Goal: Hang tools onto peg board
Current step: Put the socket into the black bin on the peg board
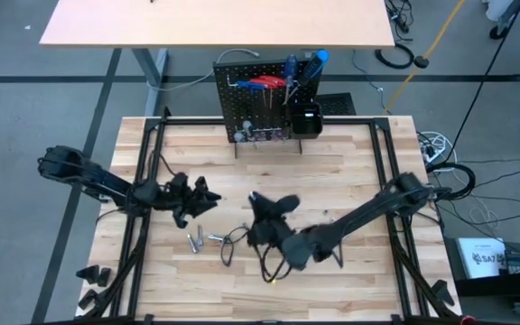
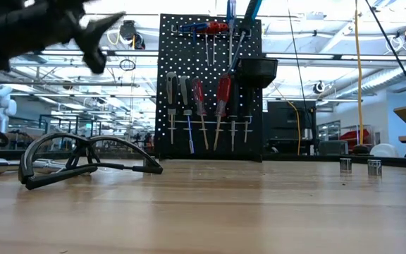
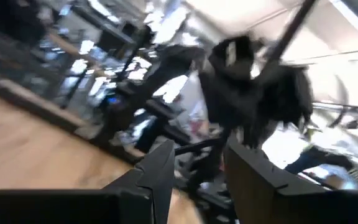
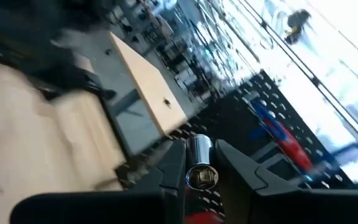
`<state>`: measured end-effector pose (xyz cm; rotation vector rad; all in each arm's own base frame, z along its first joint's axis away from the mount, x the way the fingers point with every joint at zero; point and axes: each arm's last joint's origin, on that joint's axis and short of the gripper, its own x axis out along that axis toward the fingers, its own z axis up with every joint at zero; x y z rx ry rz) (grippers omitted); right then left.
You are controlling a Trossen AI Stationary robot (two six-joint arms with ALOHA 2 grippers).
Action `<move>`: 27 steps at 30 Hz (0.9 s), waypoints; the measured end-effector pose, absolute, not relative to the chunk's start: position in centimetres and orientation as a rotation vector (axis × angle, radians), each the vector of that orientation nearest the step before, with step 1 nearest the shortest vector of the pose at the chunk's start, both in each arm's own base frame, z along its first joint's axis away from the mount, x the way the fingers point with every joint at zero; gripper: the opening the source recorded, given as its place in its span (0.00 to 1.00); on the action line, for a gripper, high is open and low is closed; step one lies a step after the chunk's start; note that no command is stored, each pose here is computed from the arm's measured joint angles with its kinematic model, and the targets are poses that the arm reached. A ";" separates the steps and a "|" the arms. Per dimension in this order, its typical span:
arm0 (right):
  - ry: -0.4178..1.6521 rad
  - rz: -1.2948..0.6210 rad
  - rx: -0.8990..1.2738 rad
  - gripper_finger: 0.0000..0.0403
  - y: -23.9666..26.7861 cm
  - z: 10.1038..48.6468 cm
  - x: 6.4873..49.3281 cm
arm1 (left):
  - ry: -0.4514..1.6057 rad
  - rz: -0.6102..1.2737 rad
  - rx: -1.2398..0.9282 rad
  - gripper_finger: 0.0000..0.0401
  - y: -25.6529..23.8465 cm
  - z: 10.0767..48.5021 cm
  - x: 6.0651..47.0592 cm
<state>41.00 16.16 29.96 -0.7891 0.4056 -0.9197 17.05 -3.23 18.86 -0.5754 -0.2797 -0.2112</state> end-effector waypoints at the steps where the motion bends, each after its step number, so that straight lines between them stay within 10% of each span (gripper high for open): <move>1: 0.414 -0.934 -0.777 0.13 15.2 30.7 40.4 | -0.276 -0.195 -0.576 0.35 -3.1 18.5 16.5; 12: 0.347 -0.739 0.014 0.13 -1.2 36.1 30.8 | -0.293 -0.146 -0.453 0.34 -3.8 18.2 14.9; 27: 0.415 -0.933 0.194 0.13 -8.8 35.2 28.9 | -0.304 -0.134 -0.436 0.34 -3.8 18.3 14.9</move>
